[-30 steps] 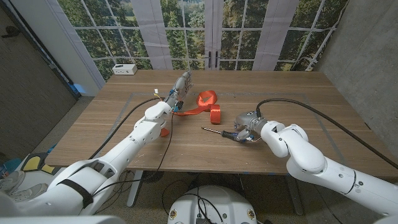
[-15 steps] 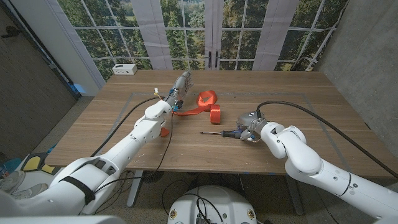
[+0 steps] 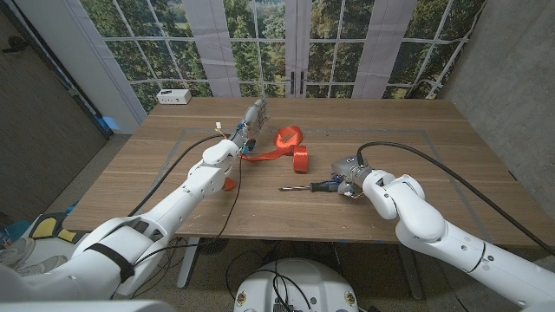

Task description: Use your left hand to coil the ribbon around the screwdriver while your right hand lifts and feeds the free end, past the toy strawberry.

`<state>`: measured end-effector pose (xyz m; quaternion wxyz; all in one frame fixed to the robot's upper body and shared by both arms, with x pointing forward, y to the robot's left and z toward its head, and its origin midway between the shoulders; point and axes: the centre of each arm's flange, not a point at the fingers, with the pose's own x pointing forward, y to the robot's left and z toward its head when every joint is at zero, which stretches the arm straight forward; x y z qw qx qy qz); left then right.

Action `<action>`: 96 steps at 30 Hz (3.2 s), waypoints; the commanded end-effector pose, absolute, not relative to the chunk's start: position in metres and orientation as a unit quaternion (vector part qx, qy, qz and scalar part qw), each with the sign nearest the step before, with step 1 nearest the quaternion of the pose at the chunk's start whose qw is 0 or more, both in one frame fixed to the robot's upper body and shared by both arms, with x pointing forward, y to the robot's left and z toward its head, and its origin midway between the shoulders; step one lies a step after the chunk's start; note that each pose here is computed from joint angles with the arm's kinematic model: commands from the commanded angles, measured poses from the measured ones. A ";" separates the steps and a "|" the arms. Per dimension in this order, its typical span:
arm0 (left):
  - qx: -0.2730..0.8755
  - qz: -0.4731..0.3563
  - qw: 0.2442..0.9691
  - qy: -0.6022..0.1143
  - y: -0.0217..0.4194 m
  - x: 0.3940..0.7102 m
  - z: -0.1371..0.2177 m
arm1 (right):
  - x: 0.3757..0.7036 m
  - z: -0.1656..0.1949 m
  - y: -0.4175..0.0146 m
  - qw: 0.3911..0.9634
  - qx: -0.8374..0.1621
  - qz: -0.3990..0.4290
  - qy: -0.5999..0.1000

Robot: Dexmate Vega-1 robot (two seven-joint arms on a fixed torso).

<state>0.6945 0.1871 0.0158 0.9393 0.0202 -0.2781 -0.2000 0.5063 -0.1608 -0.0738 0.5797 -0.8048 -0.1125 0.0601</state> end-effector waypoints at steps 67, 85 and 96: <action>0.180 -0.102 0.936 -0.286 0.158 0.613 0.013 | 0.481 -0.066 -0.242 0.687 -0.665 -0.155 -0.247; 0.218 -0.048 0.937 -0.268 0.135 0.573 -0.008 | 0.476 -0.055 -0.268 0.715 -0.620 -0.179 -0.269; 0.266 0.004 0.932 -0.247 0.122 0.552 -0.011 | 0.479 -0.049 -0.276 0.714 -0.614 -0.182 -0.284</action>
